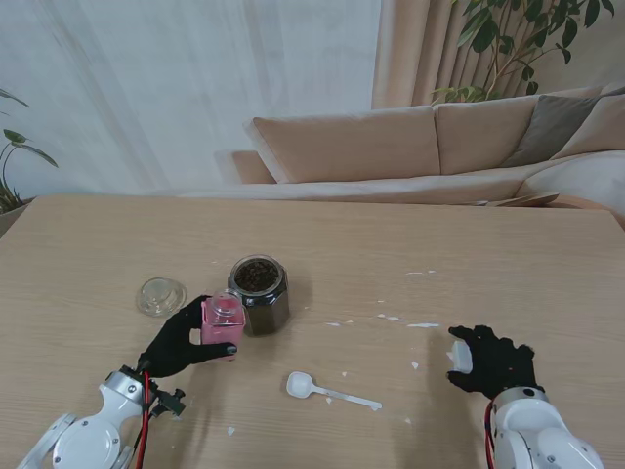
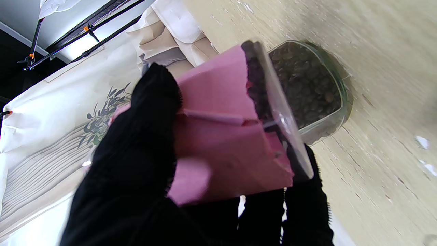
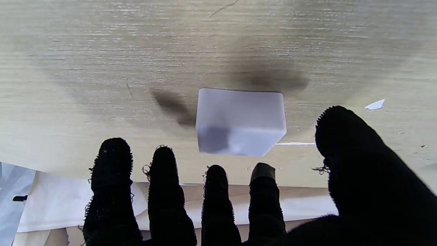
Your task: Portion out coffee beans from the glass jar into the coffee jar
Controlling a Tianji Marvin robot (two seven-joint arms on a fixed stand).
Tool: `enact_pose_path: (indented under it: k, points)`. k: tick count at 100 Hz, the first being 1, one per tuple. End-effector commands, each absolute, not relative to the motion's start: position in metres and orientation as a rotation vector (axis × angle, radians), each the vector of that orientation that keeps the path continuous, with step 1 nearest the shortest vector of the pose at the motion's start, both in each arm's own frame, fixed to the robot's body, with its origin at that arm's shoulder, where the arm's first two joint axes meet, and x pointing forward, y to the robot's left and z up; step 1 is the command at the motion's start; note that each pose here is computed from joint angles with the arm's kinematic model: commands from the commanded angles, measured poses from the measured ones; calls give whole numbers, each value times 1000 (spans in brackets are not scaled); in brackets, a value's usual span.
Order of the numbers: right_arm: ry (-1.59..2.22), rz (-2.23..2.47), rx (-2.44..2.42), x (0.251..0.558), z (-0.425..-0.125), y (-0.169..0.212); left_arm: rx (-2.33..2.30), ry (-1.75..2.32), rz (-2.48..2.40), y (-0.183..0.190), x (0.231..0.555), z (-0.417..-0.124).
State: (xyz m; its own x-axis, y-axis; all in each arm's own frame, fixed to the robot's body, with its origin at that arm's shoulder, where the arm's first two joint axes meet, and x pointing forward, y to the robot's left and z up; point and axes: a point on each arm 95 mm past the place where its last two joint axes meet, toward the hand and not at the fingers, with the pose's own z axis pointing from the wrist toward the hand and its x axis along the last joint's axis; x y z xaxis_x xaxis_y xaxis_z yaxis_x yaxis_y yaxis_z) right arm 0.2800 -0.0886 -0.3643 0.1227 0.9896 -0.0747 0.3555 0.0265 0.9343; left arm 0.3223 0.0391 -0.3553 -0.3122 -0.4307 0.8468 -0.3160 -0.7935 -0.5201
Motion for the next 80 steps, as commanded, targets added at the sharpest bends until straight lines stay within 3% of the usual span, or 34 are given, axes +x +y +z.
enact_pose_path:
  k: [1, 47, 80]
  points:
    - [1413, 855, 1493, 277, -372, -87, -1802, 994, -2289, 35, 320, -355]
    - [1405, 874, 1479, 278, -389, -83, -1801, 995, -2290, 34, 321, -355]
    - [1361, 951, 1459, 280, -384, -82, -1796, 998, -2295, 35, 321, -355]
